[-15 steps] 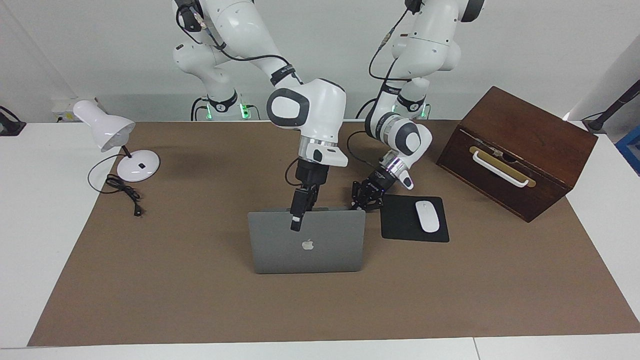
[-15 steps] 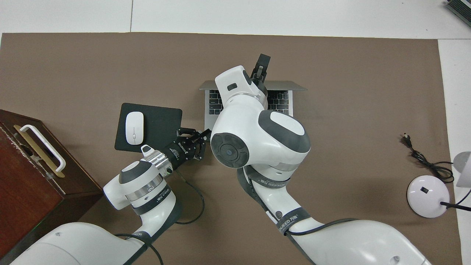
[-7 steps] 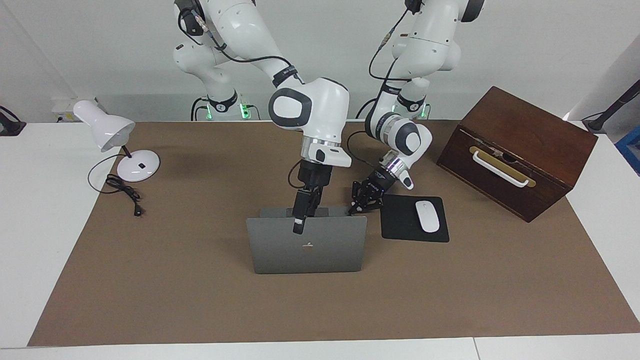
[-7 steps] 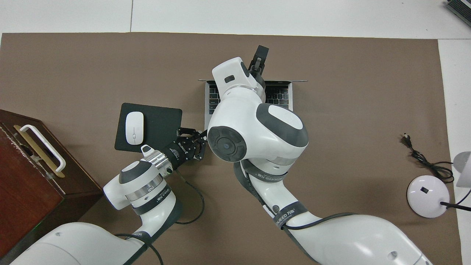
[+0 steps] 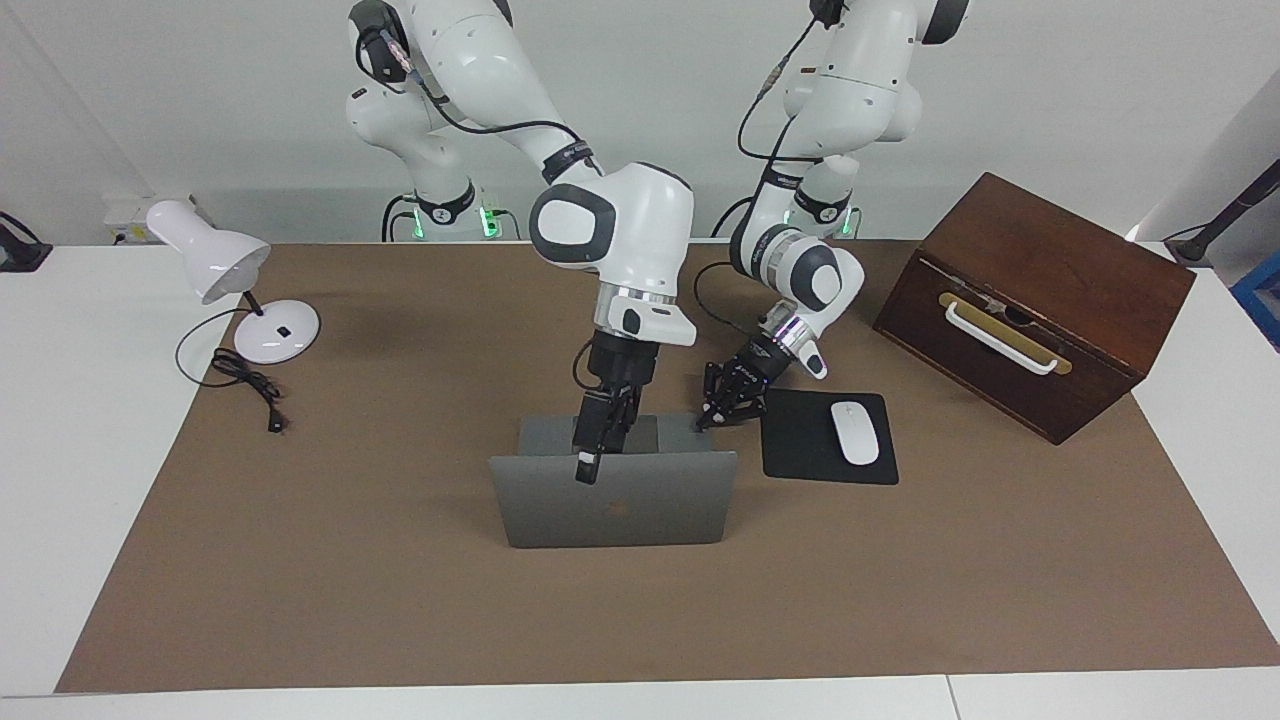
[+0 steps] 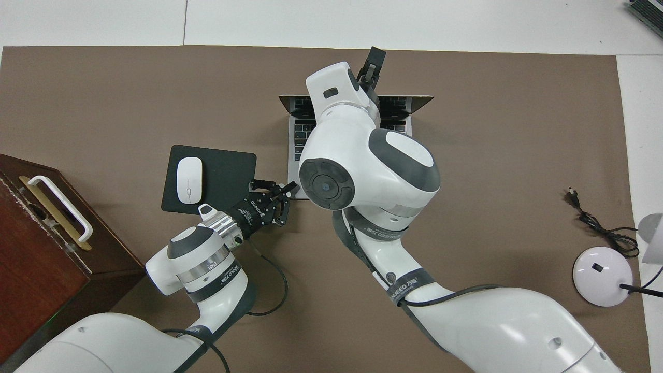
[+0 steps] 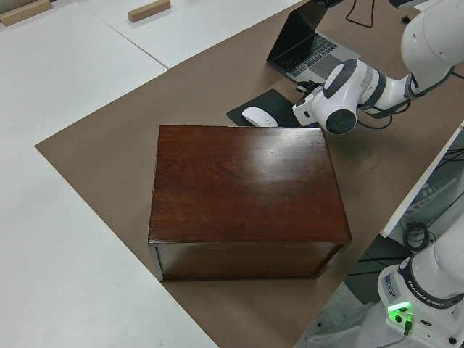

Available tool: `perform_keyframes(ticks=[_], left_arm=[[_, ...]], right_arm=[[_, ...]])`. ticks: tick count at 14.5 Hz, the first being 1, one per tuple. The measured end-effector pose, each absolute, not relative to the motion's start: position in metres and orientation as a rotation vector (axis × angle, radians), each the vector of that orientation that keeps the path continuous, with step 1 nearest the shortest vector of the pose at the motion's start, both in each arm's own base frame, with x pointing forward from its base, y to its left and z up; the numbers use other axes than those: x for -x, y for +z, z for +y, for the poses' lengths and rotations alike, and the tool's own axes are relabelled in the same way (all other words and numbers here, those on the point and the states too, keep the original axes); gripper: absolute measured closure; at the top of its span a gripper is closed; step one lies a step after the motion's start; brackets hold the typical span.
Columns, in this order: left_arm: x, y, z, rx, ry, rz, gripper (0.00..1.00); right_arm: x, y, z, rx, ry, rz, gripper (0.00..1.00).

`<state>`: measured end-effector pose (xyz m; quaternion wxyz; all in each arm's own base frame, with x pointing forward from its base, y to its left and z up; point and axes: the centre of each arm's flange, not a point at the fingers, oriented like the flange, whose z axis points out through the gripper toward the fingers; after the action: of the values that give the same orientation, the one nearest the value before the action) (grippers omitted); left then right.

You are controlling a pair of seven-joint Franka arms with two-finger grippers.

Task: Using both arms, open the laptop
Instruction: 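Push the lid farther open with the right gripper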

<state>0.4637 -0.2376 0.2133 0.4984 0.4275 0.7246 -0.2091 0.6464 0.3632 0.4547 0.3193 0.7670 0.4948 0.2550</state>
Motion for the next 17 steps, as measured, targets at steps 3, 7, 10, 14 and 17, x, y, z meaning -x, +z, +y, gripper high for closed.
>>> perform_keyframes(ticks=[3,7,10,14,17], left_arm=[[-0.464,0.213,-0.238,-1.035,-0.506,1.753,0.99],[-0.464,0.213,-0.238,-1.035,-0.506,1.753,0.99],[-0.464,0.213,-0.238,-1.035,-0.505,1.753,0.99],[-0.464,0.213,-0.238,-1.035,-0.505,1.753,0.99],[-0.464,0.213,-0.238,-1.036,-0.505,1.753,0.99]], right_arm=[[-0.653,0.454,0.366,-2.009,0.678,1.302,0.00],[-0.660,0.453,0.369,-2.008,0.689,1.294,0.00],[-0.662,0.452,0.370,-2.008,0.691,1.292,0.00],[-0.664,0.453,0.370,-2.007,0.695,1.290,0.00],[-0.667,0.452,0.370,-2.007,0.699,1.285,0.00]])
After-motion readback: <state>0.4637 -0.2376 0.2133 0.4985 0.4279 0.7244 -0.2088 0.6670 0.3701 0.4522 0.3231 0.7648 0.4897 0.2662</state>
